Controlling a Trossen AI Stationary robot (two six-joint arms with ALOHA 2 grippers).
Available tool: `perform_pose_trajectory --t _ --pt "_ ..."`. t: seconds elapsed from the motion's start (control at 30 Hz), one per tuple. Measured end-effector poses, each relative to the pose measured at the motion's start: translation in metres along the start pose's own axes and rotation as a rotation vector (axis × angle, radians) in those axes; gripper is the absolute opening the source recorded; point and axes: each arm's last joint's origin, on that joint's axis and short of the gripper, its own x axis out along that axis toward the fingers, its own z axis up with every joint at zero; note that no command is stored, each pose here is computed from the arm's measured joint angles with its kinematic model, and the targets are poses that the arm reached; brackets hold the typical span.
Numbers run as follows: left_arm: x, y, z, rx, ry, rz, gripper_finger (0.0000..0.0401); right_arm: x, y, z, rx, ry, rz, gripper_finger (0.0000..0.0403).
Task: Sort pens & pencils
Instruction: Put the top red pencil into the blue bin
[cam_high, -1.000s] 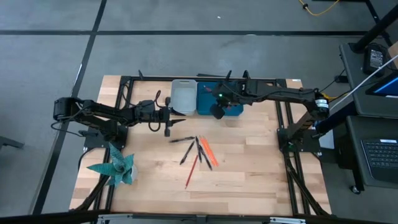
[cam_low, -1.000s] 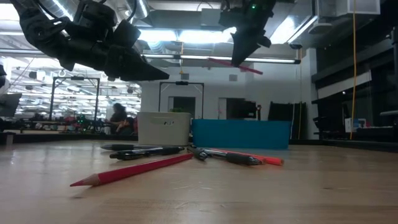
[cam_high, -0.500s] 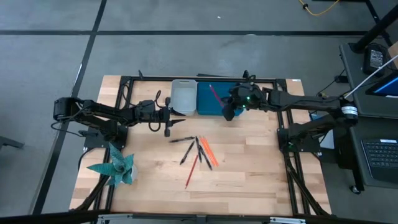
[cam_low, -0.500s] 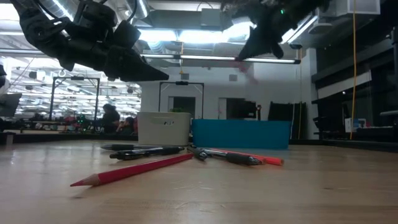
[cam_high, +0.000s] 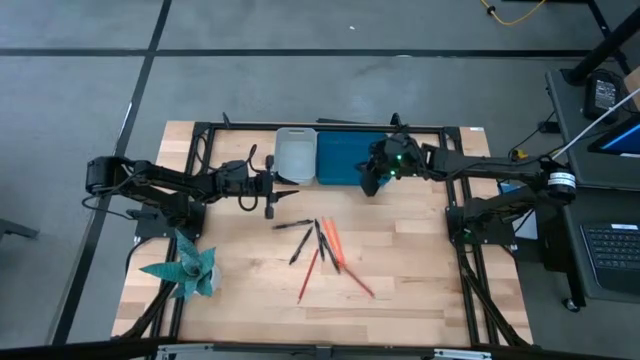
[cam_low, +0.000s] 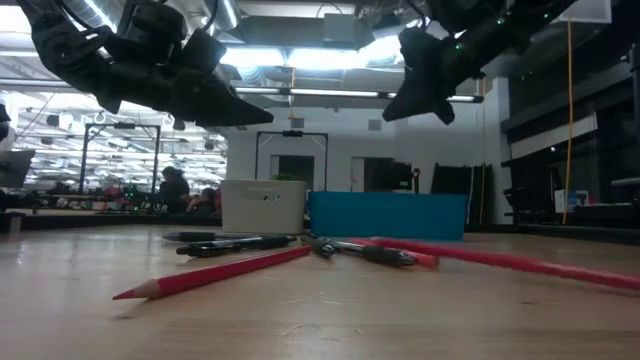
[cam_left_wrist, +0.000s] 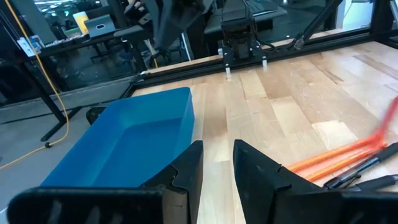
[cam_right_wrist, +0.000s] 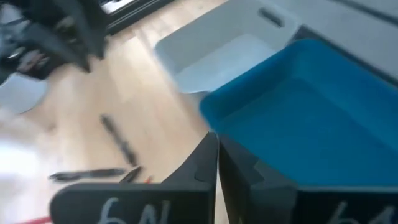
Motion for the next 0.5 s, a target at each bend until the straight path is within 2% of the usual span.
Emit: perform_pose_trajectory --t 0.1,0.3,0.5 --pt "0.000 0.000 0.000 -0.001 0.000 0.000 0.0082 0.000 0.007 -0.005 -0.003 0.038 0.042 0.0014" --pt "0.000 0.000 0.000 -0.002 0.001 -0.001 0.0082 -0.002 0.019 -0.023 0.068 0.186 0.041 0.0021" --pt "0.000 0.000 0.000 -0.018 0.003 -0.001 0.0082 -0.006 0.043 -0.037 0.116 0.267 0.108 0.0034"
